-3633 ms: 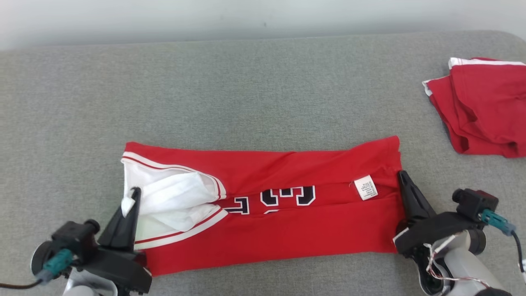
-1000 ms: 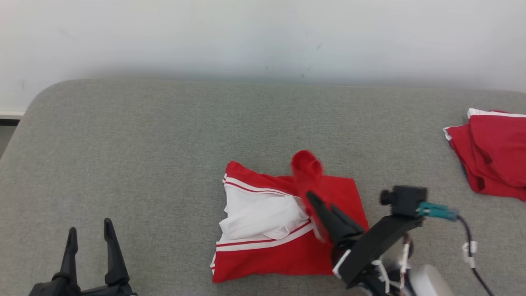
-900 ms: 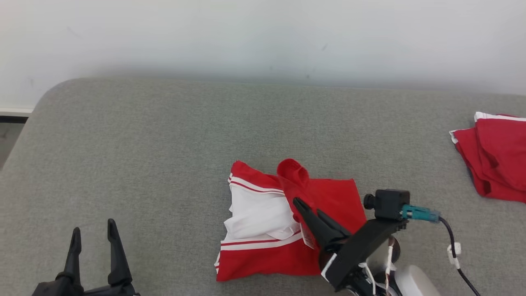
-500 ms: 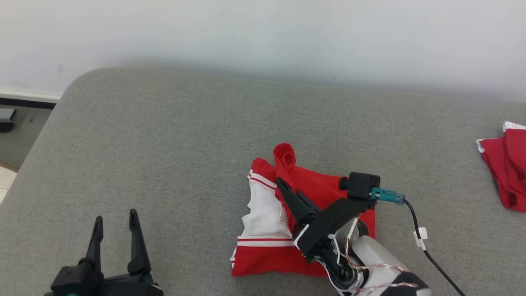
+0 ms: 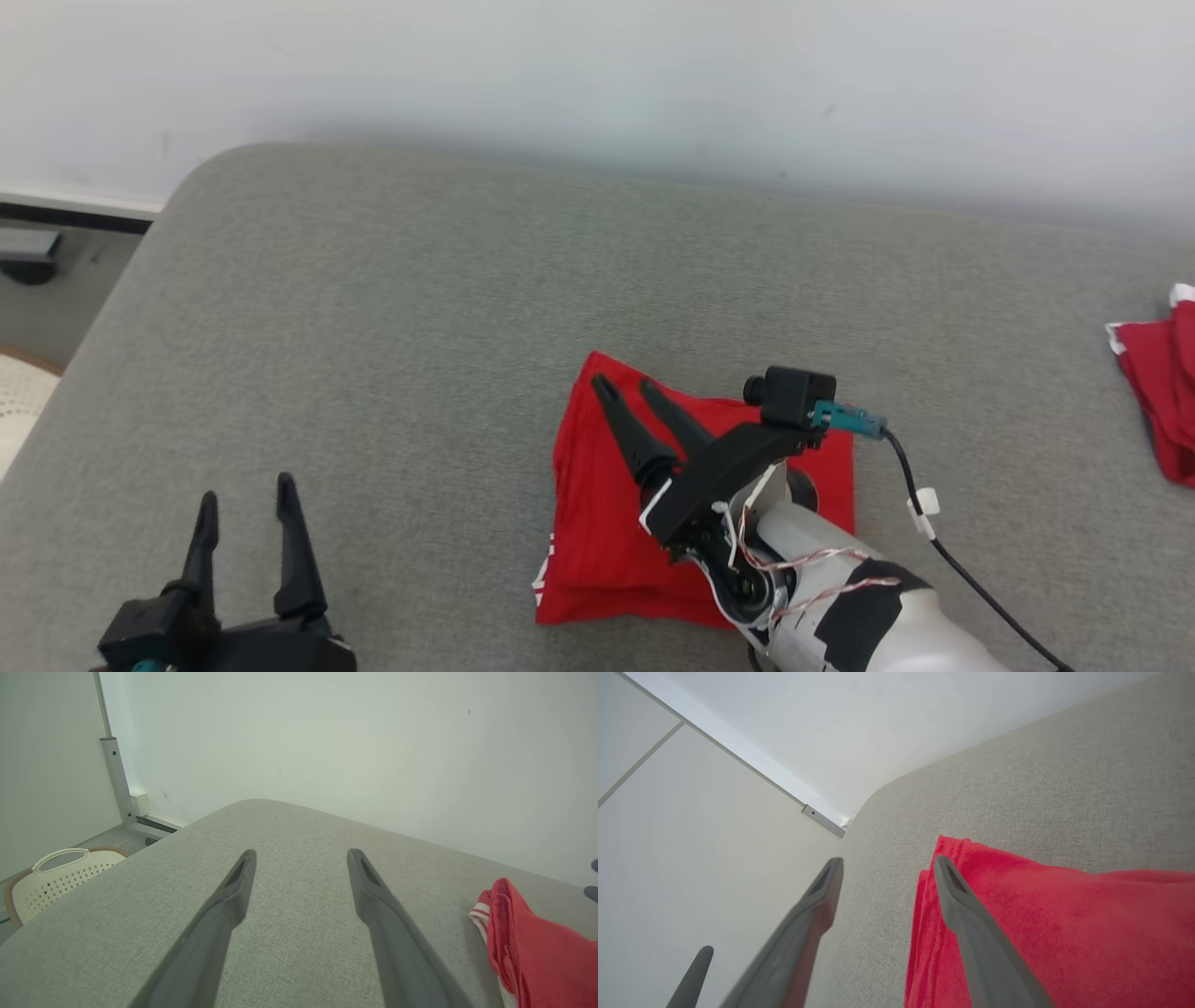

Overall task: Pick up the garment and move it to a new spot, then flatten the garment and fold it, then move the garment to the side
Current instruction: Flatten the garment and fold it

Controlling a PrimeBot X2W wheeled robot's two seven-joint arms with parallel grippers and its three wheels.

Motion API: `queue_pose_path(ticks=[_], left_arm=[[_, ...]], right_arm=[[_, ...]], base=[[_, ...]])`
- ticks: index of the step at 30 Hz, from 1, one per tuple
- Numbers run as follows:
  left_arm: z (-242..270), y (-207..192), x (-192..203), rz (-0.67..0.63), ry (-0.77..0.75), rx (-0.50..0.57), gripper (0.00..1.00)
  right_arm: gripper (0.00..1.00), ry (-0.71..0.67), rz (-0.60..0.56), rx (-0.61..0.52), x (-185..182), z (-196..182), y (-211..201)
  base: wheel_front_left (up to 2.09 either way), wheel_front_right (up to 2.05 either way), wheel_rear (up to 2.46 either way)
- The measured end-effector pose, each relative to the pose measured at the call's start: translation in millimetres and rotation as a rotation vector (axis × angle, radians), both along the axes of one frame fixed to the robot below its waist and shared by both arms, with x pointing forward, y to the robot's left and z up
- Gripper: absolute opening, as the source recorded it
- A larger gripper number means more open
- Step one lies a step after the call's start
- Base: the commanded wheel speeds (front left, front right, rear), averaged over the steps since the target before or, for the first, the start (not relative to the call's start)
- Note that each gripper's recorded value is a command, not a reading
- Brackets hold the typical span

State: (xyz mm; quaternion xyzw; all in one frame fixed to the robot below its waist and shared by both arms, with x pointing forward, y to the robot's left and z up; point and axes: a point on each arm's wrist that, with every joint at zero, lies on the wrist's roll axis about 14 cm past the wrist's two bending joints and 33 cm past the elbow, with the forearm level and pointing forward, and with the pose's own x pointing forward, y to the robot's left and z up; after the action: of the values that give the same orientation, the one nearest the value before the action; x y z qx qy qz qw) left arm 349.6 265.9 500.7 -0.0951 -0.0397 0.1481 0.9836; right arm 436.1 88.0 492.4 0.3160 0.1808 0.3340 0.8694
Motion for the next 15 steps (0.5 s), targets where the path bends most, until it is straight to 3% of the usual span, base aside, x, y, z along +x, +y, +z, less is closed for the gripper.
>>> queue_pose_path(ticks=[5, 9, 15], left_arm=[[-2.8, -2.0, 3.6, -0.009, 0.005, -0.002, 1.00], [0.5, -6.8, 9.8, -0.027, -0.007, 0.004, 1.00], [4.9, -17.3, 18.2, -0.067, -0.016, 0.040, 1.00]], right_arm=[[1.00, -0.113, -0.084, -0.051, 22.8, 18.6, -30.6], [1.00, -0.304, -0.246, -0.134, 59.1, 56.3, -105.5], [1.00, -0.500, -0.397, -0.351, 47.6, 63.5, -191.6]], base=[[0.00, 0.00, 0.00], [0.00, 0.00, 0.00], [0.00, 0.00, 0.00]])
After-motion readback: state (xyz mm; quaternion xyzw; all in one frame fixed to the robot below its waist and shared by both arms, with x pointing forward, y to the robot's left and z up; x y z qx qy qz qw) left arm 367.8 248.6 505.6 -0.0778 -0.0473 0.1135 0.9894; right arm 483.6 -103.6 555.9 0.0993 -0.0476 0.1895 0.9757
